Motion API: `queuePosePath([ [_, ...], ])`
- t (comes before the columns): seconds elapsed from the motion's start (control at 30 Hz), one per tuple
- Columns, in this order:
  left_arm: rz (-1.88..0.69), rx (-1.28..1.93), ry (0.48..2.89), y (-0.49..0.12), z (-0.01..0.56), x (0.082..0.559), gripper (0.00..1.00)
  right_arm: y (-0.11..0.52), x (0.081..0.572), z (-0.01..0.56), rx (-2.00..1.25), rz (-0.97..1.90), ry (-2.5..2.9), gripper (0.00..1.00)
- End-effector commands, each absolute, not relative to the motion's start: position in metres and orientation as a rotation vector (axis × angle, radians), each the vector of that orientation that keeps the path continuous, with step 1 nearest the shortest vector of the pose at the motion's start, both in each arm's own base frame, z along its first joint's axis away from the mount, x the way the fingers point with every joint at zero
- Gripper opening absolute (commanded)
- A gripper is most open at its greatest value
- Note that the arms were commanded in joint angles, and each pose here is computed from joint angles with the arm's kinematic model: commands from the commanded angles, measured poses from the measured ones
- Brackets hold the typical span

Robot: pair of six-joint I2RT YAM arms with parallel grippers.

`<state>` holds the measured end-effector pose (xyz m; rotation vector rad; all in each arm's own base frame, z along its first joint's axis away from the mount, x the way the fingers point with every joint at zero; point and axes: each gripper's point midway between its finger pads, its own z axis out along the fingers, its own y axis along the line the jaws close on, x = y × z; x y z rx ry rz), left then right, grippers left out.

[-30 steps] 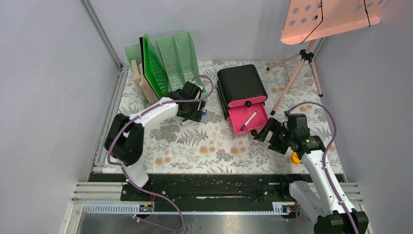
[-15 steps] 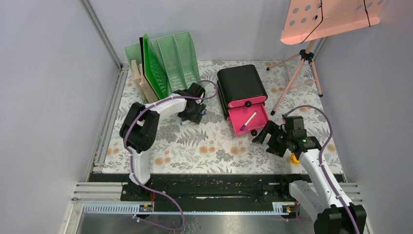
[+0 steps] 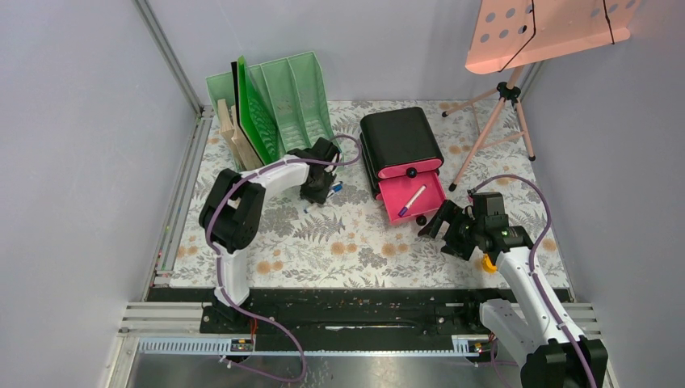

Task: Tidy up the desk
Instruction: Pick up the stationery from the center of the board.

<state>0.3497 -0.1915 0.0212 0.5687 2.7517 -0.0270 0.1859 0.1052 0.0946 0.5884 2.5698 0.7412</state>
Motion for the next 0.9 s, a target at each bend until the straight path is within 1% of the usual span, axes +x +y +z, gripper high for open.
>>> queuePosePath([
  [0.0,-0.129,0.594,2.755,-0.197,0.028,0.339,0.24,0.109,0.194,0.107,0.555,0.783,2.524,0.95],
  [0.1,-0.25,0.59,2.746,-0.206,0.032,0.322,0.17,0.11,0.194,0.112,0.548,0.789,2.519,0.95],
  [0.3,-0.522,0.556,2.695,-0.228,0.05,0.277,0.08,0.108,0.19,0.125,0.484,0.778,2.501,0.99],
  [0.47,-0.732,0.434,2.609,-0.236,0.08,0.242,0.05,0.108,0.183,0.138,0.42,0.78,2.488,1.0],
  [0.57,-0.916,0.365,2.544,-0.246,0.102,0.223,0.04,0.113,0.18,0.146,0.388,0.825,2.469,0.99],
  [0.8,-1.375,0.224,2.323,-0.278,0.159,0.187,0.02,0.134,0.171,0.169,0.347,1.026,2.388,0.99],
  [0.87,-1.537,0.168,2.232,-0.287,0.178,0.181,0.02,0.143,0.17,0.177,0.333,1.118,2.351,0.97],
])
